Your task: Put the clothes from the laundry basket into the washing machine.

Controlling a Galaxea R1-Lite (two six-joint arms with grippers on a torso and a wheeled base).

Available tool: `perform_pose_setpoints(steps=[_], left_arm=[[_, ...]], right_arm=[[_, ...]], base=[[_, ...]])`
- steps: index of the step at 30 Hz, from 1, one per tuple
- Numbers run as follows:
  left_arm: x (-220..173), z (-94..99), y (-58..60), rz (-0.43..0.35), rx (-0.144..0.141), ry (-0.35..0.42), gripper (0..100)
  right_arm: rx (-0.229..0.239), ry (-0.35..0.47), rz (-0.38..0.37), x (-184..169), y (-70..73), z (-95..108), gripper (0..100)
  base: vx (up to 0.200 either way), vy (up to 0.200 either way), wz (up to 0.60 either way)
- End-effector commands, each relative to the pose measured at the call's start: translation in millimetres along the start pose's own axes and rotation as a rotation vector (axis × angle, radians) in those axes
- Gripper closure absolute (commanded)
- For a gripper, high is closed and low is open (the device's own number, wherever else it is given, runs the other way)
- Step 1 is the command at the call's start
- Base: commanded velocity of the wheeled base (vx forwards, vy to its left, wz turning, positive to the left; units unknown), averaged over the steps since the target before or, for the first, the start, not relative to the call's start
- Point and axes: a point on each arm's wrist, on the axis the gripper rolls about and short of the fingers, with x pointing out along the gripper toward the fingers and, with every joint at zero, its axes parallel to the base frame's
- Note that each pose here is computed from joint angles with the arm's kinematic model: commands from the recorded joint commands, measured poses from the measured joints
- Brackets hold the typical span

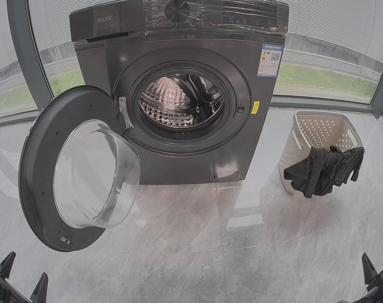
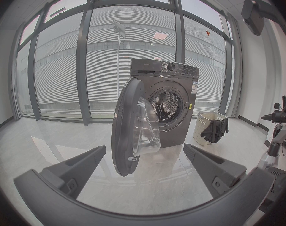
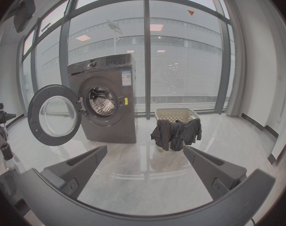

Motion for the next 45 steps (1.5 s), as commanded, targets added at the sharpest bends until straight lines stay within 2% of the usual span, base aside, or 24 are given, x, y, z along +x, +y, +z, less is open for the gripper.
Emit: perform_pose_setpoints(steps=[1,5,45], left_arm=[[0.1,-5.3,0.1,0.001,-0.002,0.001,0],[0.1,-5.3,0.1,0.007,-0.005,0.001,0],[0.1,-5.3,0.1,0.011,-0.005,0.001,0]], right_arm=[[0.013,-0.043,-0.028,-2.4,-0.2,-5.0,0],[-0.001,-0.043,-0.027,-2.4,-0.1,-5.0,0],[0.001,-0.043,-0.019,-2.4,-0.1,-5.0,0]], base=[[0.0,0.0,0.0],[0.0,-0.15,0.0],[0.0,-0.2,0.0]])
